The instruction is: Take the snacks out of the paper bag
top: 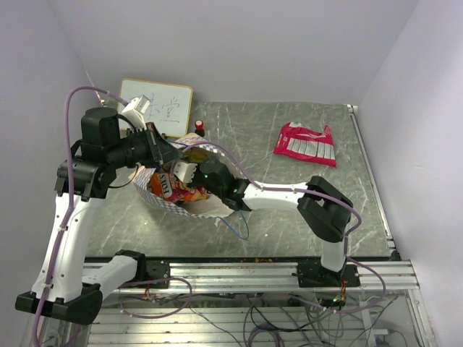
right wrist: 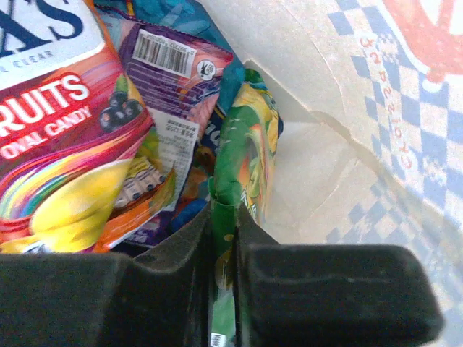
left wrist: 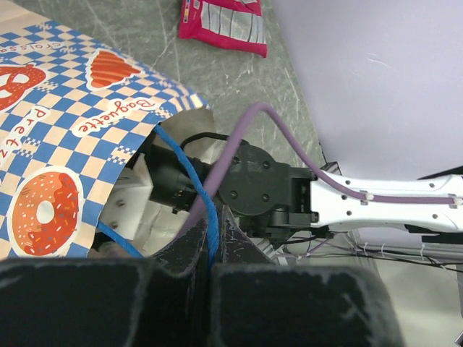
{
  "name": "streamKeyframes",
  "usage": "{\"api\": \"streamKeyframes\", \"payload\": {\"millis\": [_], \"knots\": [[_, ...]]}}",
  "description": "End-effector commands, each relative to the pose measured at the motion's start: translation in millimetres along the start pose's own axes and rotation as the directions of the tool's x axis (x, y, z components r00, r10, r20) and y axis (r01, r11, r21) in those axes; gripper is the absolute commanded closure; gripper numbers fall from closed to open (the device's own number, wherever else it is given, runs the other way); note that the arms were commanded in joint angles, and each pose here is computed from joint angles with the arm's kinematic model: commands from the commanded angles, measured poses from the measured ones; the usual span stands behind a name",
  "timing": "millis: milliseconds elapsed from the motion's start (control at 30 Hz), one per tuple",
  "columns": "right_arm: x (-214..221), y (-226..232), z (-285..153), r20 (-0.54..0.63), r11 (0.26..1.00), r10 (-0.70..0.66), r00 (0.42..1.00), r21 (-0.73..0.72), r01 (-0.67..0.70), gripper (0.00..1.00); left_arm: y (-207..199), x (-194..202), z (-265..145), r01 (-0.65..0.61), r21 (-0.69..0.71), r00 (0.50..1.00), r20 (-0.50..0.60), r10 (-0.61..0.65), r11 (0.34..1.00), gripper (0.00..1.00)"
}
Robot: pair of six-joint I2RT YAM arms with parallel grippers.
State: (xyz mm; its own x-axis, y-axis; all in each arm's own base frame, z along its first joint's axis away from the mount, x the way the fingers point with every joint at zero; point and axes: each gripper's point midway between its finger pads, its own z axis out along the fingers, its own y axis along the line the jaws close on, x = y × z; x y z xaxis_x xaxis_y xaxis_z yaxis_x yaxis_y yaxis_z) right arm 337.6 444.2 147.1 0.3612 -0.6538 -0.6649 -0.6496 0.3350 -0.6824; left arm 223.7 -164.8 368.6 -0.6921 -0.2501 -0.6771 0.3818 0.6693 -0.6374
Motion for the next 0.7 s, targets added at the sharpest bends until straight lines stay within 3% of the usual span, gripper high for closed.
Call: {"api": "streamKeyframes", "payload": {"millis": [0,33,200,433,667], "knots": [[-19,-11,-19,0.047,0.996,0.094,0.995,-0.005,-0.093,0.96,-1,-11,-2,-0.031,-0.022,0.999,0.035,0.032,0.999,0.93],[-16,-10,-21,0.034,0.995,0.103,0.994,-0.008,-0.103,1.0,-1,-14,-2,-0.035,-0.026,0.998,0.046,0.037,0.999,0.93],[-33,-22,-46,0.073,0.988,0.151,0.986,-0.032,-0.149,1.0,-1,-23,2,-0.048,-0.031,0.997,0.051,0.05,0.998,0.93],[-68,-45,-90,0.127,0.968,0.242,0.962,-0.095,-0.231,1.0,9,-23,21,0.029,-0.02,0.998,0.059,-0.028,0.999,0.93],[-82,-59,-170,0.129,0.94,0.31,0.942,-0.188,-0.284,1.0,19,-26,38,0.039,-0.02,0.998,0.047,-0.039,0.999,0.93]]}}
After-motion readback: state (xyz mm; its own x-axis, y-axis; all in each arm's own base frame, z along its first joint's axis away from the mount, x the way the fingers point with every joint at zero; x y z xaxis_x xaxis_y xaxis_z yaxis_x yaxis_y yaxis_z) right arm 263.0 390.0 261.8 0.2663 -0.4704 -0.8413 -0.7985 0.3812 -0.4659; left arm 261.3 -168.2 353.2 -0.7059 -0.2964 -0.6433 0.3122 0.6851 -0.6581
